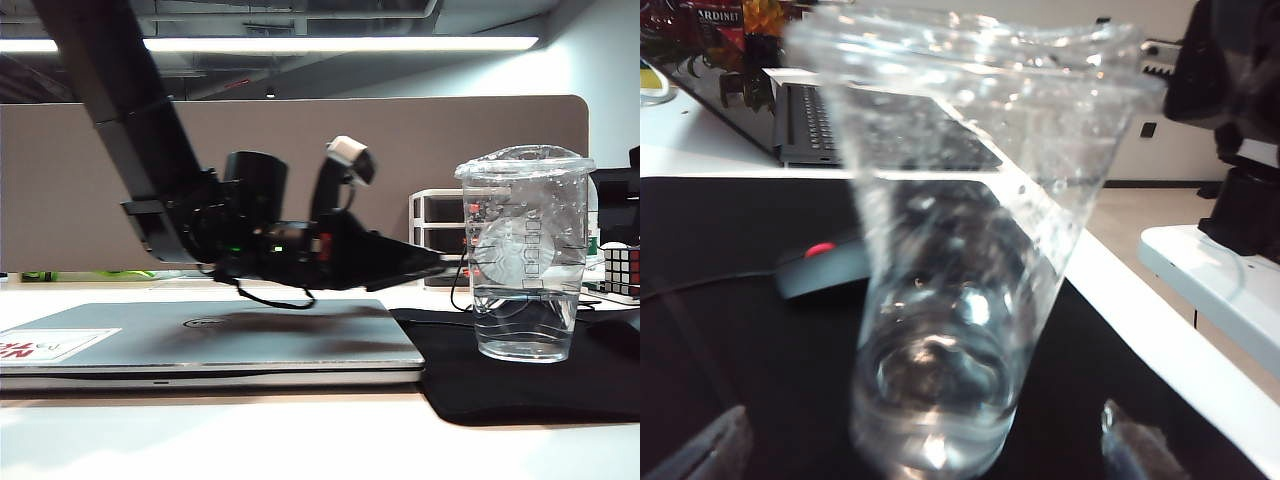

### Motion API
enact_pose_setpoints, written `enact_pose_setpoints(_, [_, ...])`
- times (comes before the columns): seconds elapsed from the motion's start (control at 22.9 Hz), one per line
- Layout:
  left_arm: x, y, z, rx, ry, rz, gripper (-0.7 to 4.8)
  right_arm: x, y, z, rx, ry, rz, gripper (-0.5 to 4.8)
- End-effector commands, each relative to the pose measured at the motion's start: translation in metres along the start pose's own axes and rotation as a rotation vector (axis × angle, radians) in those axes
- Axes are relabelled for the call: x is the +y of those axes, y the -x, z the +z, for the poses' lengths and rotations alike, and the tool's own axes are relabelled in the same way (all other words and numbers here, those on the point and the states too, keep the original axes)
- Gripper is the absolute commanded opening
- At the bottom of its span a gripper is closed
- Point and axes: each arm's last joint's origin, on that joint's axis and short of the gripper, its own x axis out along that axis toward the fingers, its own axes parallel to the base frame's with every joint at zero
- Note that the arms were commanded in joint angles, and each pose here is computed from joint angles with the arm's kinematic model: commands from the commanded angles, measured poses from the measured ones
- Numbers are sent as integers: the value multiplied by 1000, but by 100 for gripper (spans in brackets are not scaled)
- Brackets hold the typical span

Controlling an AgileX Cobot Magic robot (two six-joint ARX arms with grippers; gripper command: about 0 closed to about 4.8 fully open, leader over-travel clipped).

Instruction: Pick up the coffee cup and place it on the right side of the laptop.

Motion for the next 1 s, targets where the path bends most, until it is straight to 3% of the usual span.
enact_pose_setpoints(0.04, [5,24,3,-10,-10,32,479,0,0,-1,-3,10,3,-1])
enact_pose_setpoints(0.13, [8,40,3,-16,8,52,479,0,0,-1,-3,10,3,-1])
enact_pose_setpoints(0.17, [8,47,4,-24,10,38,390,0,0,-1,-3,10,3,-1])
enact_pose_setpoints(0.26, [9,63,8,-35,47,26,72,0,0,-1,-3,10,2,-1])
enact_pose_setpoints(0.31, [10,71,10,-39,75,41,3,0,0,-1,-3,10,1,-1])
enact_pose_setpoints(0.52, [9,96,34,-60,187,133,-5,0,0,-1,-3,9,0,-1])
enact_pose_setpoints(0.65, [-3,110,57,-83,166,278,-5,0,0,-1,-3,9,-1,-1])
enact_pose_setpoints(0.92, [-60,139,81,-106,140,497,-5,0,0,-1,-3,9,-2,-1])
enact_pose_setpoints(0.96, [-80,143,86,-107,121,549,-5,0,0,-1,-3,9,-2,-1])
enact_pose_setpoints(1.0, [-89,144,89,-105,103,575,-5,0,0,-1,-3,9,-2,-1])
